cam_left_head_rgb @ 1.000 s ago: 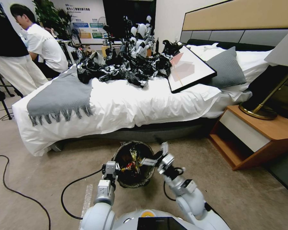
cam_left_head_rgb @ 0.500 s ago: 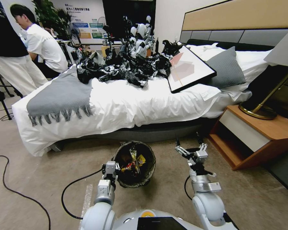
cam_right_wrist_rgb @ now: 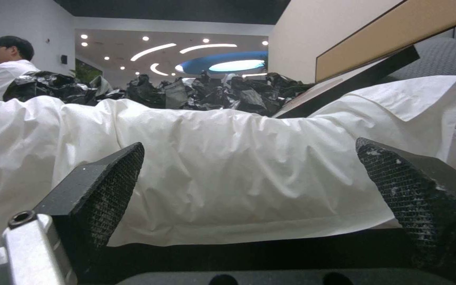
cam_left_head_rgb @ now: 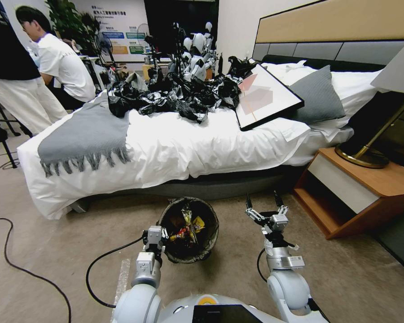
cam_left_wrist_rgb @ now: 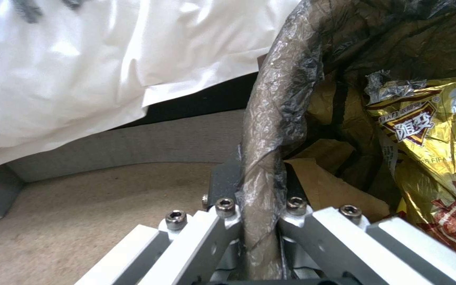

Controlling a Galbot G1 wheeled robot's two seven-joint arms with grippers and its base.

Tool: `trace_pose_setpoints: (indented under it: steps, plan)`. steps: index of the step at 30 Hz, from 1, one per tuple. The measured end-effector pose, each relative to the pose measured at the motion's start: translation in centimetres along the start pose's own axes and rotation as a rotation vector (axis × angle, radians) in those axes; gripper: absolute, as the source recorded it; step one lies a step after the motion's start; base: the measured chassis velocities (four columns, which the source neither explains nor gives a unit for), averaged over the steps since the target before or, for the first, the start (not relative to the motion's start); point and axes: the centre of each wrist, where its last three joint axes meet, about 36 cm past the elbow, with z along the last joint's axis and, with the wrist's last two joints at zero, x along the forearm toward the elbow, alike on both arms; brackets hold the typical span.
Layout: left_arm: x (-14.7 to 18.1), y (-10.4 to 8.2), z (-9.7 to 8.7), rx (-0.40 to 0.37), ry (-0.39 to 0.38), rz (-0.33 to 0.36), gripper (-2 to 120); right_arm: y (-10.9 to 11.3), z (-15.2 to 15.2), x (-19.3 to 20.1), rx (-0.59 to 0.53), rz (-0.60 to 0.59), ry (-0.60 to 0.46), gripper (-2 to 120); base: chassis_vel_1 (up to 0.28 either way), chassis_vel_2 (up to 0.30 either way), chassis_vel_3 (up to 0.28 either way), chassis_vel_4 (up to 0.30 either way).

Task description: Pick up the trash bin, then pick up the garbage from the floor and place it into the trash bin.

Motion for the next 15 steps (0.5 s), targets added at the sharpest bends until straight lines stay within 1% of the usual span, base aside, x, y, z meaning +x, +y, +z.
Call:
trace_pose_setpoints:
  steps: [9,15]
  plan:
    - [0.02,0.08,-0.14,0.001,-0.004,-0.002,0,0.12,0.19,-0.08,-0.003,0.0,0.002,100,0.056,0.06,0.067,0.069]
    - [0.06,0.21,-0.27,0.002,-0.007,-0.005,0,0.27,0.26,-0.36,-0.006,-0.004,-0.002,100,0.117,0.097,0.106,0.087]
